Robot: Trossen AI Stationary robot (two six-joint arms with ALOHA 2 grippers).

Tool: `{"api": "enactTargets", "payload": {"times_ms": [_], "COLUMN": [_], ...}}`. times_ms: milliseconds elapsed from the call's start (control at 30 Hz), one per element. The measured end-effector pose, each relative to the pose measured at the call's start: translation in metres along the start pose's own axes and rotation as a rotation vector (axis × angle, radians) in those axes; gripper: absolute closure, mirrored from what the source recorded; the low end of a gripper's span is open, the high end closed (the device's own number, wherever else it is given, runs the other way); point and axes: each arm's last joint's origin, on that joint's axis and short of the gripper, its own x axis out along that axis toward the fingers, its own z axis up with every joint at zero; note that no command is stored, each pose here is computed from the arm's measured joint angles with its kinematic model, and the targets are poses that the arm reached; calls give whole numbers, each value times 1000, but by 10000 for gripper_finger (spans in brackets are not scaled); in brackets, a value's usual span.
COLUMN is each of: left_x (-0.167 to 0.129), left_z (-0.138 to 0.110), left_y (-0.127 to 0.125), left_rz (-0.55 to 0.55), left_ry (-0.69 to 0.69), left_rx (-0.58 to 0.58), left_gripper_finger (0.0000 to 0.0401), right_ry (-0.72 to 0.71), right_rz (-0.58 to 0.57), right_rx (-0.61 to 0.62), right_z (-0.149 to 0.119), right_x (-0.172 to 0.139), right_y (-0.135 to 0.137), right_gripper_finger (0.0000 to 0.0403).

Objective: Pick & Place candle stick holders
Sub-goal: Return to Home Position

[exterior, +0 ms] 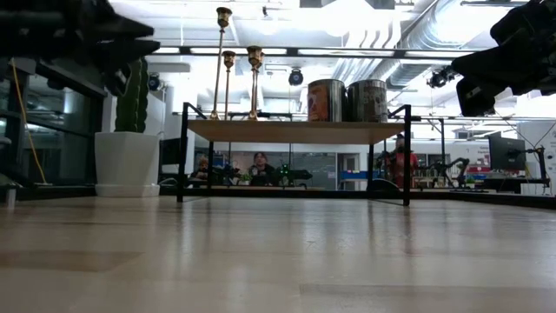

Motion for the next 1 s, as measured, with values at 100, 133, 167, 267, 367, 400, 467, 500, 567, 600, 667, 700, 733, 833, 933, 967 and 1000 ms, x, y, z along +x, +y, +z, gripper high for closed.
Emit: {"api": "enactTargets", "payload": {"times_ms": [100, 133, 167, 267, 367, 400, 467, 500, 567, 600, 667, 700, 733, 833, 933, 967, 1000], "left_x": [-6, -8, -10, -14, -17, -19, -22, -23, -26, -28, -31, -33, -34, -38, -38, -38, -38], "left_z": [-5, -5, -6, -7, -8, -9, -10, -11, -14, -16, -21, -21, -22, -24, -27, -26, -27], "left_y": [3, 3, 3, 3, 4, 4, 5, 6, 8, 9, 11, 12, 13, 15, 16, 16, 16], "left_rz": [-30, -43, -59, -107, -122, -123, -132, -136, -137, -136, -133, -133, -132, -111, -85, -88, -90], "left_ry": [-7, -15, -18, -25, -34, -38, -43, -46, -42, -38, -30, -33, -39, -28, -2, -5, -4], "left_rx": [-9, -10, -5, 30, 66, 78, 104, 117, 150, 165, 192, 204, 218, 254, 291, 301, 307], "left_gripper_finger": [332, 345, 359, 393, 397, 399, 400, 400, 400, 400, 400, 400, 401, 401, 401, 401, 401], "right_ry": [0, 0, 0, 0, 0, 0, 0, 0, 0, 0, 0, 0, 0, 0, 0, 0, 0], "right_rz": [0, 0, 0, 0, 0, 0, 0, 0, 0, 0, 1, 1, 0, 0, 0, 0, 1], "right_rx": [0, 0, 0, 0, 0, 0, 0, 0, 0, 0, 0, 0, 0, 0, 0, 0, 0], "right_z": [0, 0, 0, 0, 0, 0, 0, 0, 0, 0, 0, 0, 0, 0, 0, 0, 0], "right_x": [0, 0, 0, 0, 0, 0, 0, 0, 0, 0, 0, 0, 0, 0, 0, 0, 0], "right_y": [0, 0, 0, 0, 0, 0, 0, 0, 0, 0, 0, 0, 0, 0, 0, 0, 0], "right_gripper_finger": [399, 399, 399, 399, 399, 399, 399, 399, 399, 399, 399, 399, 399, 399, 399, 399, 399]}}
